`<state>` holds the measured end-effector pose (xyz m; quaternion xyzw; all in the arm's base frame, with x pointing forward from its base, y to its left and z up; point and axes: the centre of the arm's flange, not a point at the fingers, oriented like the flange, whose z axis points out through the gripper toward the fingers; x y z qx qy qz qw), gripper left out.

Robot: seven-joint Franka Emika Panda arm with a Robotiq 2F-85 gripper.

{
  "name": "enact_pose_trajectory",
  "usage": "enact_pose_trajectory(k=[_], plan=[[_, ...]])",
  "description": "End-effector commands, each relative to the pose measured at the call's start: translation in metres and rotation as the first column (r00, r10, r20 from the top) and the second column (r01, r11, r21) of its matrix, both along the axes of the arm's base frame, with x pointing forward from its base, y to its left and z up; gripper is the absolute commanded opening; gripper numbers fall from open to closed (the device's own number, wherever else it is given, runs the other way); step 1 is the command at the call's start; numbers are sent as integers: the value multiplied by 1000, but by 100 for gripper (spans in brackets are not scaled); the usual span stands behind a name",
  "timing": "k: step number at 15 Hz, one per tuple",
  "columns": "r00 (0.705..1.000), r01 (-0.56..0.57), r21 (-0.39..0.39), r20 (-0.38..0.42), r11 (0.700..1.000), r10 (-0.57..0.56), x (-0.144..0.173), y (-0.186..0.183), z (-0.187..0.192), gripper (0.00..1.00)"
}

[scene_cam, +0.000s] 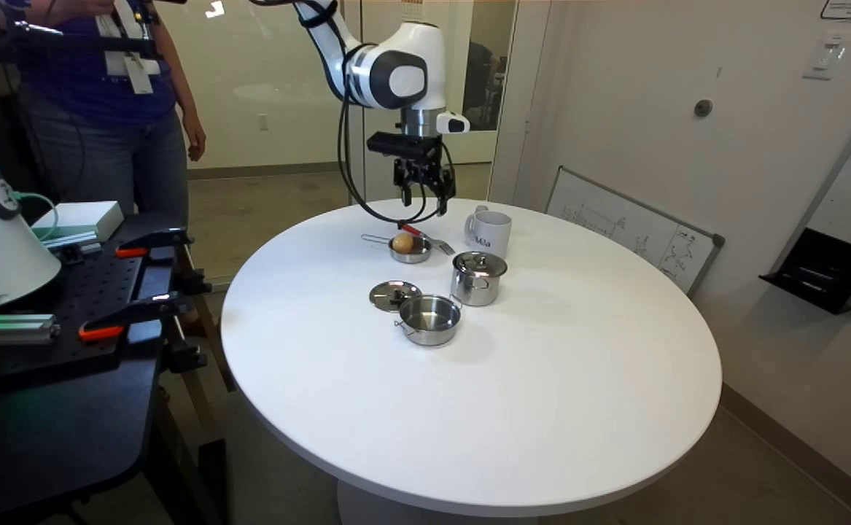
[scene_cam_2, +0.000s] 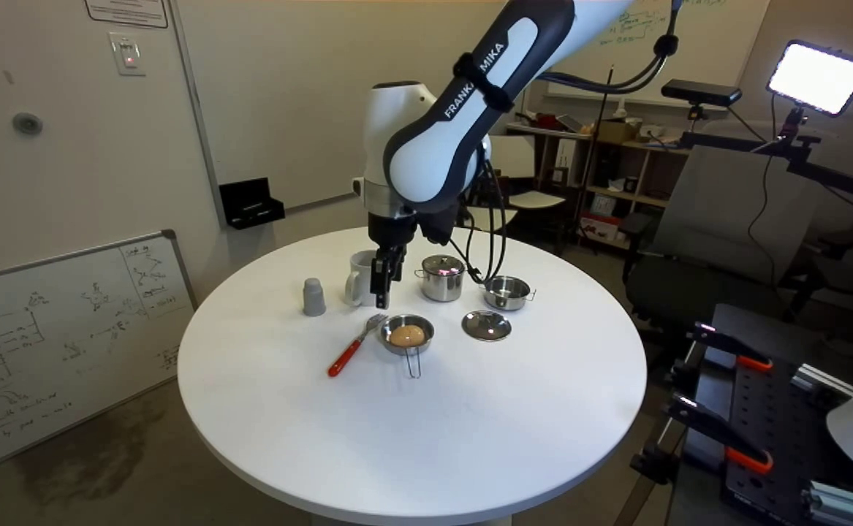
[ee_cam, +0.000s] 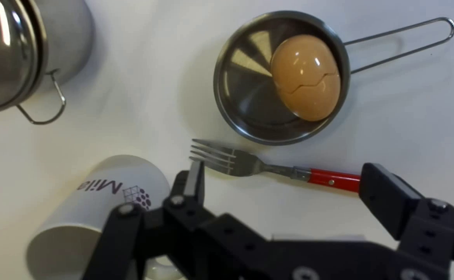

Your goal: Place the egg on the silver pan

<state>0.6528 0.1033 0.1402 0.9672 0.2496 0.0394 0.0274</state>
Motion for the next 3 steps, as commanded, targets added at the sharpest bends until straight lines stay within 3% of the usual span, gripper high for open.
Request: enact_pose_trajectory(k=[1,3], plan=[[1000,2,0,0,1000,-2,0,-1,0,100],[1000,-2,1,-3,1000,2,-1,2,-2,100]])
